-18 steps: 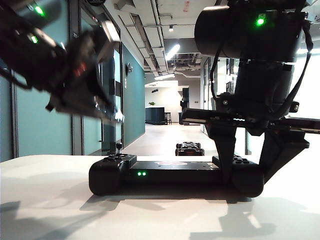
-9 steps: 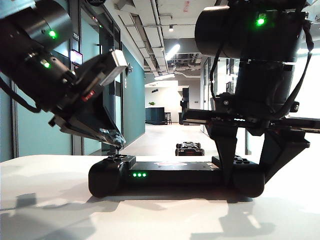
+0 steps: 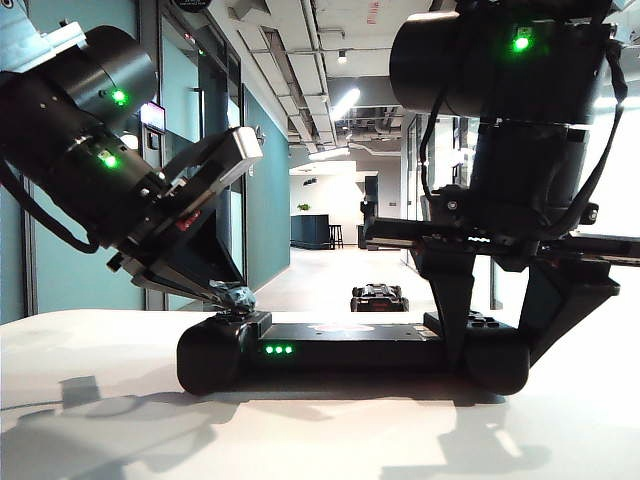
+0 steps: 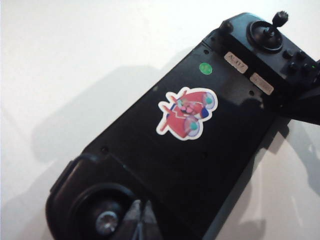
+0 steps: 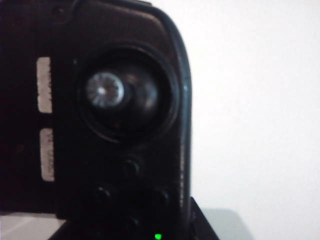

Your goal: Push the left joystick on the remote control sitting on the white table forward to make the robot dog walk in a straight line until it approaches the door.

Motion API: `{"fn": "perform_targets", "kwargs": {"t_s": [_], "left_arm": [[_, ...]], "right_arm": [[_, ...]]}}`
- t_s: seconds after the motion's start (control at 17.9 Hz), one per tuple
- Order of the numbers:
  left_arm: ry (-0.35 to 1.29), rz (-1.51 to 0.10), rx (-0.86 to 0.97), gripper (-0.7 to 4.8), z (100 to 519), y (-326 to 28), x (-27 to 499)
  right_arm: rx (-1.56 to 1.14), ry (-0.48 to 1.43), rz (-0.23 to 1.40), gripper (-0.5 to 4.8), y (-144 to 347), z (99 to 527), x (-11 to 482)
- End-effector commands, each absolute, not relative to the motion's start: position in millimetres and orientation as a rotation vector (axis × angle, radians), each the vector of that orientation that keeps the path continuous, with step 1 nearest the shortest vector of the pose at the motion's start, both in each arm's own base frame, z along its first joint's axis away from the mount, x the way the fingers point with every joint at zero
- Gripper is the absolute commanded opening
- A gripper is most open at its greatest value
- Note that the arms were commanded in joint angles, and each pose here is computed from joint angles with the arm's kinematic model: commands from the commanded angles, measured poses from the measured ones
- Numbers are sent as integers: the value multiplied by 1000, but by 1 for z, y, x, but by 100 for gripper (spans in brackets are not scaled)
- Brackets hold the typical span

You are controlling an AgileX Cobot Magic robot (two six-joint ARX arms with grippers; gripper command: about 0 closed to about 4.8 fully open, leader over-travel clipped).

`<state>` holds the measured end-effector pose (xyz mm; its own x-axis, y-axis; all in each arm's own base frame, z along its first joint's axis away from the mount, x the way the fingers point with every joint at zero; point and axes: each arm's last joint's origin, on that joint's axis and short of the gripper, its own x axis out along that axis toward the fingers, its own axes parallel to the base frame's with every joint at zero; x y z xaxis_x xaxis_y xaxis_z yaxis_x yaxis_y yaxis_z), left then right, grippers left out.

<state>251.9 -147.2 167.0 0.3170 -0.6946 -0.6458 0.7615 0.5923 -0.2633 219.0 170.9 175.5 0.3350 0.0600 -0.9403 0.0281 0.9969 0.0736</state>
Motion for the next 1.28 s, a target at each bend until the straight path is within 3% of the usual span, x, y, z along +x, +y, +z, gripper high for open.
{"fn": "perform_targets", "kwargs": {"t_s": [0.06, 1.28], "left_arm": [[764, -950, 107, -6, 168, -149, 255], [753, -945, 113, -6, 162, -151, 259]], "right_arm": [[99, 1212, 39, 103, 173, 178, 220], [97, 1216, 38, 103, 173, 178, 220]]}}
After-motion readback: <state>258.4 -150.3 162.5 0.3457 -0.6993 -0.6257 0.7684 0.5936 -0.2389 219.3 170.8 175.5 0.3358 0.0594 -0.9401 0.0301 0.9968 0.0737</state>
